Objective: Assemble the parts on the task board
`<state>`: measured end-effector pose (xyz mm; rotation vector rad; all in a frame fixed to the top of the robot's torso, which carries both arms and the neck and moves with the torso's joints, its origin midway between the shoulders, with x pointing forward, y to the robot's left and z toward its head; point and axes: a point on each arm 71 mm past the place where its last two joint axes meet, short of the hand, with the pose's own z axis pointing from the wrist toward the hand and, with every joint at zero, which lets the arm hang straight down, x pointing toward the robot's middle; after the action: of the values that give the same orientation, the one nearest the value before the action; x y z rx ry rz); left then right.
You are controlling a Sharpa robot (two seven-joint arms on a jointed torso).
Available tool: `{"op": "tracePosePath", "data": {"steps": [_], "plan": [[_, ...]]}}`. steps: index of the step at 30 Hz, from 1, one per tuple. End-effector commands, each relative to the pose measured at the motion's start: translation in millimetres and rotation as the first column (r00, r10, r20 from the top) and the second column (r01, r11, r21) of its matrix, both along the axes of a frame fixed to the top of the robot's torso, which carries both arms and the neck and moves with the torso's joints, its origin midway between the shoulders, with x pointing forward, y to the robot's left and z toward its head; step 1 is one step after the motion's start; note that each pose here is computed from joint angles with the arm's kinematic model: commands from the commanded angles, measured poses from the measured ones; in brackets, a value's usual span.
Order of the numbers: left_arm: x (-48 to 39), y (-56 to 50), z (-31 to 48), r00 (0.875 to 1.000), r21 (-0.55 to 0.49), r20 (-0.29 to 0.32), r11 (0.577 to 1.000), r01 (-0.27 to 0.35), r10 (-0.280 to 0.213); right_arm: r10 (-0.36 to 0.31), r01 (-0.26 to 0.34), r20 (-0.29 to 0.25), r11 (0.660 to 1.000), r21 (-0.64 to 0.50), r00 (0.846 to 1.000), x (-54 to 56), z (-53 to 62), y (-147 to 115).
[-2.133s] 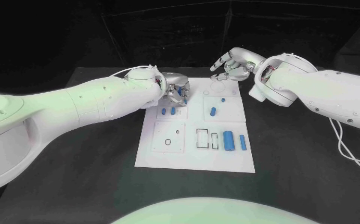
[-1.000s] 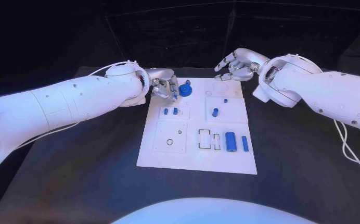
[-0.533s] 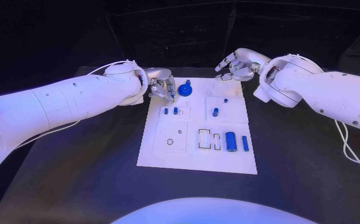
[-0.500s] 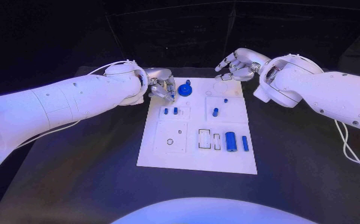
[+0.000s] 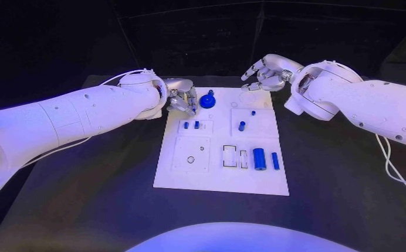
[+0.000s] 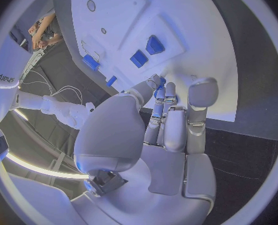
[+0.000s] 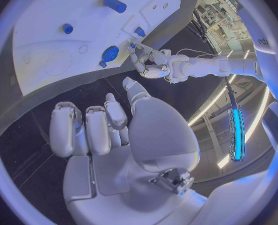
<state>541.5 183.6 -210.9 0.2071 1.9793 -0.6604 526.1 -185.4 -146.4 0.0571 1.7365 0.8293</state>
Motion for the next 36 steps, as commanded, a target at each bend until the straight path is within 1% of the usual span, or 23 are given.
{"op": "tracePosePath", "data": {"steps": [1,17,36], "plan": [[-0.6,-1.7,-1.4,1.000,0.015,-0.022,1.000,0.008,-0.007,0.008,-0.008,0.004,1.000,-0.001,1.000,-0.3,1.4,1.3],[-0.6,-3.9,-4.0,0.999,0.031,-0.044,0.999,0.013,-0.012,0.009,-0.009,0.004,1.000,-0.001,1.000,-0.2,1.4,2.2],[1.8,-2.2,-4.5,0.999,0.037,-0.038,0.999,-0.005,0.006,0.009,-0.009,0.003,1.000,-0.001,1.000,-0.2,1.4,2.3]]}}
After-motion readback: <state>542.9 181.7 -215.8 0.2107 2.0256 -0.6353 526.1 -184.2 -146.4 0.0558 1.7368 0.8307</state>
